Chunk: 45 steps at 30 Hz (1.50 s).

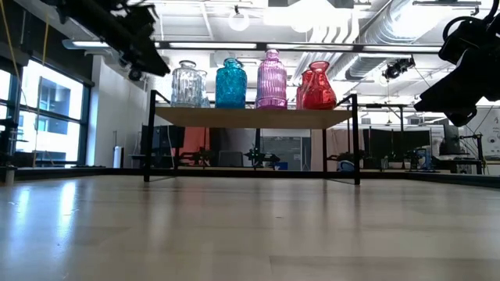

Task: Sort vases onto shelf
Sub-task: Return to Home Position

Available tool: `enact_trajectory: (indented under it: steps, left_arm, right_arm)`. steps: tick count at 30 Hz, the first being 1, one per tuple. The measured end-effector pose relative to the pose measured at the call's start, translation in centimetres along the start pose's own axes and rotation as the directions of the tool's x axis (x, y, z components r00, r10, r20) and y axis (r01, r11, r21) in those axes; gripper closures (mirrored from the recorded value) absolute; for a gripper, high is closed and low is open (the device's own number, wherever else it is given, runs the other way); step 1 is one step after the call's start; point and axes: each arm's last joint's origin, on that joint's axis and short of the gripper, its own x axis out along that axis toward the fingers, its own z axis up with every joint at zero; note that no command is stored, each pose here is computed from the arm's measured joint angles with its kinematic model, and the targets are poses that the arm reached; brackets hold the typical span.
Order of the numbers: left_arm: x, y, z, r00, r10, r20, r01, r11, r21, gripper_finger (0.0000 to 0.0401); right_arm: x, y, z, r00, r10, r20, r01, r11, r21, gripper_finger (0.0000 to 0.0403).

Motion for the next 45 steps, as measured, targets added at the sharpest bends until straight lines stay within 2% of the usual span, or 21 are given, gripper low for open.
enact_trajectory:
  steps: [5,11,19,22,29,37,45]
  left_arm:
    - [-2.9,-0.9,0.0,0.998,-0.039,0.046,0.043,0.997,-0.071,0.0222]
    - [-5.6,-1.7,-1.2,0.997,-0.065,0.035,0.070,0.986,-0.150,0.0222]
    - [-5.5,-3.2,-6.4,0.968,-0.092,0.233,0.164,0.937,-0.309,0.0222]
    - [-5.4,-3.6,-7.6,0.944,-0.101,0.313,0.199,0.933,-0.299,0.0222]
    - [-4.8,-4.3,-9.7,0.901,-0.118,0.418,0.207,0.963,-0.175,0.0222]
    - [-3.2,-5.4,-12.4,0.897,-0.178,0.405,0.256,0.956,-0.146,0.0222]
    - [-1.6,-6.1,-15.3,0.927,-0.210,0.312,0.269,0.950,-0.160,0.0222]
  right_arm:
    - [0.0,0.0,0.0,1.000,0.000,0.000,0.000,1.000,0.000,0.0314]
    - [0.0,0.0,0.0,1.000,0.000,0.000,0.000,1.000,0.000,0.0314]
    - [0.0,0.0,0.0,1.000,0.000,0.000,0.000,1.000,0.000,0.0314]
    - [0.0,0.0,0.0,1.000,0.000,0.000,0.000,1.000,0.000,0.0314]
    - [0.0,0.0,0.0,1.000,0.000,0.000,0.000,1.000,0.000,0.0314]
    - [0.0,0.0,0.0,1.000,-0.001,0.000,0.001,1.000,0.000,0.0314]
    - [0.0,0.0,0.0,1.000,0.000,0.000,0.000,1.000,0.000,0.0314]
